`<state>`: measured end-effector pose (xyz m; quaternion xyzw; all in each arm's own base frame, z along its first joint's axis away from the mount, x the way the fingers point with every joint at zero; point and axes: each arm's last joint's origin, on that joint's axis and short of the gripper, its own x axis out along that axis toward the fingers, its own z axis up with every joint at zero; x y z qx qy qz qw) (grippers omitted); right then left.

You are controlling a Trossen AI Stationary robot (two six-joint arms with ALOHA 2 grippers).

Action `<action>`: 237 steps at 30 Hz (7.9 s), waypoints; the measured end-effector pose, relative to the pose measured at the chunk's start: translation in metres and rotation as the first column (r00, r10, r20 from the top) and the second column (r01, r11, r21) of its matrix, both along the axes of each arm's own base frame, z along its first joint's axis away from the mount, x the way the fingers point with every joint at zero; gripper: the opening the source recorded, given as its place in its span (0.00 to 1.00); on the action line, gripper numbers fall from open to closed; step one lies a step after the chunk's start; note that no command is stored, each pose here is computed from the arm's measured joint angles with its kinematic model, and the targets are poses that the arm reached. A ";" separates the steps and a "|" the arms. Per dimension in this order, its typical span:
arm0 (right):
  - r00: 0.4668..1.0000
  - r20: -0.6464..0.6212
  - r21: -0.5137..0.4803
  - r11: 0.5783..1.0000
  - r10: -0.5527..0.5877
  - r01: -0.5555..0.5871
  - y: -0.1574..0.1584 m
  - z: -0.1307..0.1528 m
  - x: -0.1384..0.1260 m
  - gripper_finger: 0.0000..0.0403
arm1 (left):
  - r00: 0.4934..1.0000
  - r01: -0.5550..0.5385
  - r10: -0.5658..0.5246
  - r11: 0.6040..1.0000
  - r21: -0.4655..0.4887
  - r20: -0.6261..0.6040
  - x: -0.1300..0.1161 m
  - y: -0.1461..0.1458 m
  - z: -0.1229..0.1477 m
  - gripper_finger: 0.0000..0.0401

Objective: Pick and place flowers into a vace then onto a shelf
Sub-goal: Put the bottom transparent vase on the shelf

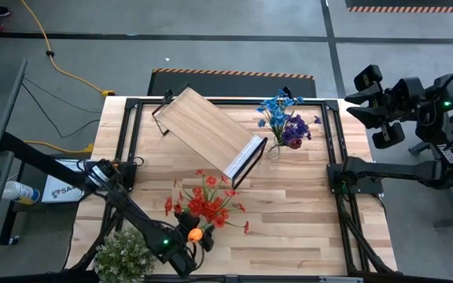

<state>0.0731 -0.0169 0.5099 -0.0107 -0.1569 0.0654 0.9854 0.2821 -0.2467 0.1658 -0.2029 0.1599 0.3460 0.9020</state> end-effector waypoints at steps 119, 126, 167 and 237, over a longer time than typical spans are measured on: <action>0.992 0.098 -0.081 0.993 -0.082 0.090 0.000 0.008 -0.003 0.27 | 0.959 -0.217 0.265 0.912 0.349 -0.098 -0.017 0.352 0.359 0.50; 0.992 0.098 -0.081 0.993 -0.082 0.090 0.000 0.008 -0.003 0.27 | 0.966 -0.161 0.212 0.942 0.296 -0.146 -0.009 0.389 0.338 0.50; 0.985 0.080 -0.072 0.985 -0.151 0.157 -0.006 0.006 0.005 0.27 | 0.978 -0.113 0.157 0.954 0.278 -0.140 -0.068 0.342 0.191 0.50; 0.989 0.060 -0.035 0.990 -0.136 0.139 -0.008 0.005 0.010 0.27 | 0.942 -0.267 0.314 0.914 0.304 -0.115 -0.069 0.347 0.118 0.58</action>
